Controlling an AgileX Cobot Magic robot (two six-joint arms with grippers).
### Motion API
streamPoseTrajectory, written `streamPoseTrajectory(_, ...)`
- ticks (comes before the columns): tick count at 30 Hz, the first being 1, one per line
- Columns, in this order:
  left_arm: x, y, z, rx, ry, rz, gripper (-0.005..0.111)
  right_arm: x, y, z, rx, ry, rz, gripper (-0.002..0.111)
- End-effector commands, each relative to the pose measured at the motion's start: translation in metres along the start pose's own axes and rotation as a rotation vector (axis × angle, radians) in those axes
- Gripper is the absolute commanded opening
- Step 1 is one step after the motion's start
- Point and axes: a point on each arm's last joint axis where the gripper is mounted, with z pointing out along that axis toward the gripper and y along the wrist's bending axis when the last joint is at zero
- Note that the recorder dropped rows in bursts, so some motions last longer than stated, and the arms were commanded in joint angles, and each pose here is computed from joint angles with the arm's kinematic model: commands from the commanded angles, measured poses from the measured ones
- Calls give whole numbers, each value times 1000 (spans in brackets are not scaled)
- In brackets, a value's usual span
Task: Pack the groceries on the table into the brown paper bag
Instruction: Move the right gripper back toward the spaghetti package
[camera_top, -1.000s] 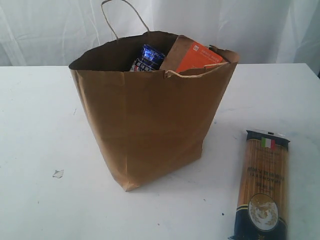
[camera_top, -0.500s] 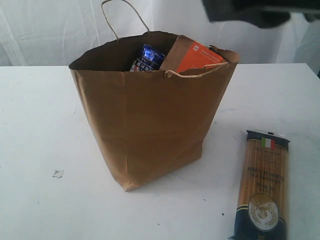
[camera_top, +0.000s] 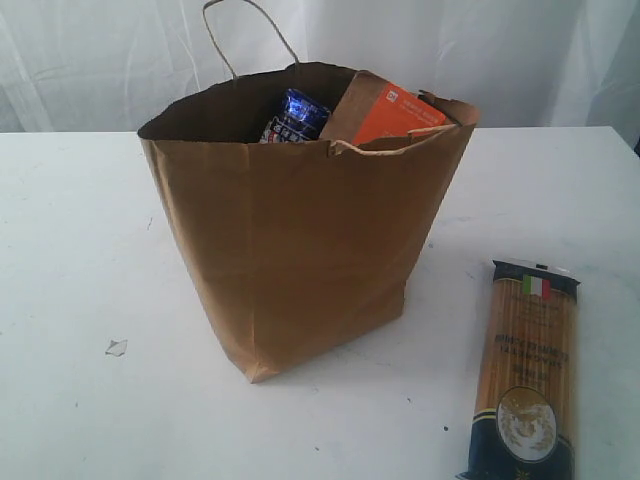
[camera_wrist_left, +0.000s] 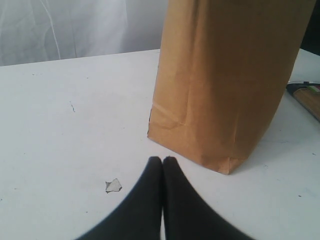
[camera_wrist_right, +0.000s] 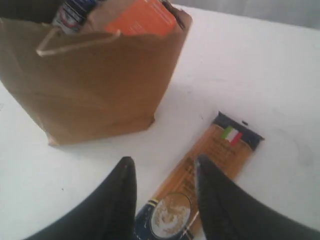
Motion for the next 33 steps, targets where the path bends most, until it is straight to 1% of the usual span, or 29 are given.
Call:
streamPoseTrajectory(1,1,0,0,1,2,-3,0,32,-9,15,71,54,85,36)
streamPoseTrajectory(4,1,0,0,1,2,-3,0,47,-11,23,91,82,106,36)
streamPoseTrajectory(10,1,0,0,1,2,-3,0,60,-12,31,119,111,143,38)
streamPoseTrajectory(12,1,0,0,1,2,-3,0,63,-12,34,133,116,151,43)
streamPoseTrajectory(17,1,0,0,1,2,-3,0,69,-13,40,162,117,207,69)
streamPoseTrajectory(18,1,0,0,1,2,-3,0,71,-13,40,165,120,204,71)
streamPoseTrajectory(21,1,0,0,1,2,-3,0,71,-13,41,168,118,209,72)
streamPoseTrajectory(24,1,0,0,1,2,-3,0,70,-14,41,174,109,244,72)
streamPoseTrajectory(33,1,0,0,1,2,-3,0,69,-15,41,181,97,242,72)
